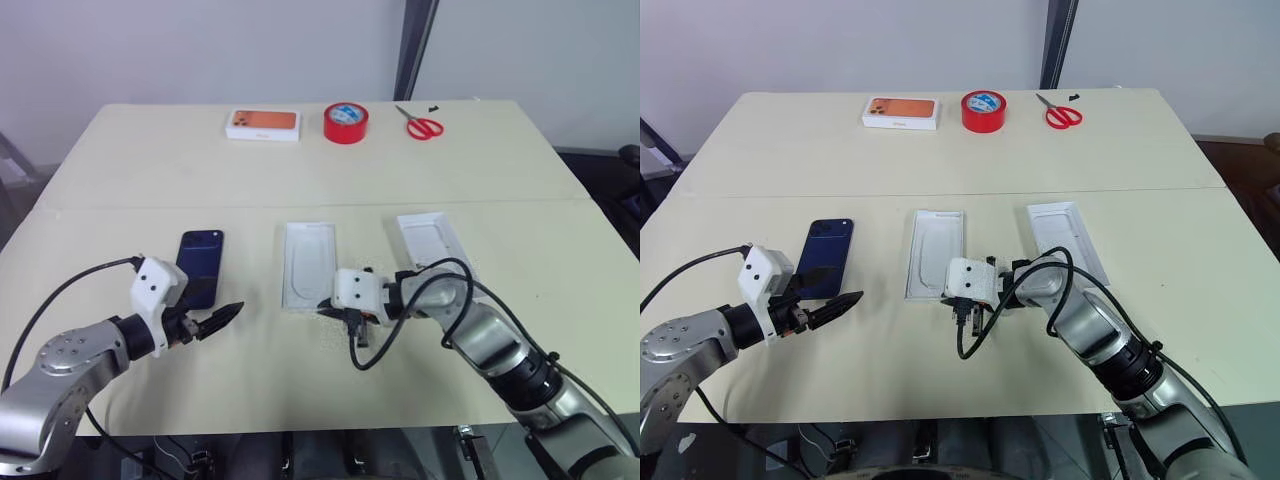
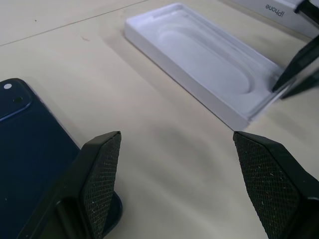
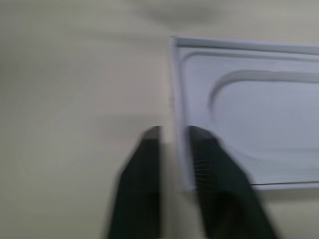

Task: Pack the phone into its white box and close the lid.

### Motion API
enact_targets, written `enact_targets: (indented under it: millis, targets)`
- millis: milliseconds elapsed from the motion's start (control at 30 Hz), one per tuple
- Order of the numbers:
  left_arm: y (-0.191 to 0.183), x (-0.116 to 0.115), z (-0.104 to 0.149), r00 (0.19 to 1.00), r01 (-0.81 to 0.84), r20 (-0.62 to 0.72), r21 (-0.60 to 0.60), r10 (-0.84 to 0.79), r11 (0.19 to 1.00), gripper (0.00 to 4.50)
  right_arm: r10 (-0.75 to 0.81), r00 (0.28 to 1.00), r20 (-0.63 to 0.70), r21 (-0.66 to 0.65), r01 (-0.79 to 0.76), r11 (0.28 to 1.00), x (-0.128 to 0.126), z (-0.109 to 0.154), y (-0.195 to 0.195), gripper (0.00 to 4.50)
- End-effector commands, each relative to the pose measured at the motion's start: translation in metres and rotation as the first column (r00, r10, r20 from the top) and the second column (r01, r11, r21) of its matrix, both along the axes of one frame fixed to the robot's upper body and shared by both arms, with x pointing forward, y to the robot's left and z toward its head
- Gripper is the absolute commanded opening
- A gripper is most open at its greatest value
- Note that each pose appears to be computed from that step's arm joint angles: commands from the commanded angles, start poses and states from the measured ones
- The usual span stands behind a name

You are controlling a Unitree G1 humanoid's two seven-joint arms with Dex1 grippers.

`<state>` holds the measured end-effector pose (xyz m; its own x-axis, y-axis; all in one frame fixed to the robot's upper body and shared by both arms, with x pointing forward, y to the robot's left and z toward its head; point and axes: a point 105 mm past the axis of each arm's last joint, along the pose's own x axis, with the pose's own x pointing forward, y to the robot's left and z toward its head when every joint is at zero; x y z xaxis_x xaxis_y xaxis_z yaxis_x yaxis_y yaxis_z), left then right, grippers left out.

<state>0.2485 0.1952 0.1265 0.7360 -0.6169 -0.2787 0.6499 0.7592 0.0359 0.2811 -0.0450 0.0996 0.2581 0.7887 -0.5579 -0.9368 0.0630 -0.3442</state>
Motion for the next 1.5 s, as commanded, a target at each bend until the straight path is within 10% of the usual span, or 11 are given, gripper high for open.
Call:
enact_targets:
  millis: [33,467,700,933,1133,1500]
  targets:
    - [0.001,0.000,0.014,0.999,0.002,0.054,-0.006,-0.002,1.000,3.79,0.011,0.999,0.034,-0.018,-0.011,1.000,-0.001,0.004,-0.004,0.05]
    - [0.003,0.000,0.015,0.999,-0.008,0.054,-0.017,0.009,1.000,3.79,0.027,0.999,-0.021,0.005,-0.027,1.000,-0.037,0.023,-0.028,0.05]
    - [0.007,0.001,0.016,0.998,-0.024,0.060,-0.016,0.025,1.000,3.79,0.044,0.998,-0.047,0.114,-0.039,0.993,-0.036,0.041,-0.020,2.99]
    - [0.031,0.008,0.024,0.985,-0.146,0.089,-0.027,0.148,0.989,3.79,-0.059,0.994,-0.092,0.268,0.082,0.960,0.001,0.066,0.002,2.99]
    - [0.089,0.039,0.017,0.854,-0.520,-0.050,-0.076,0.517,0.851,3.79,-0.183,0.983,-0.013,0.223,0.181,0.958,0.041,0.062,0.054,0.11]
    - [0.095,0.050,-0.024,0.670,-0.650,-0.489,-0.021,0.559,0.760,3.79,-0.199,0.978,0.060,0.122,0.190,0.974,0.051,0.027,0.112,0.04]
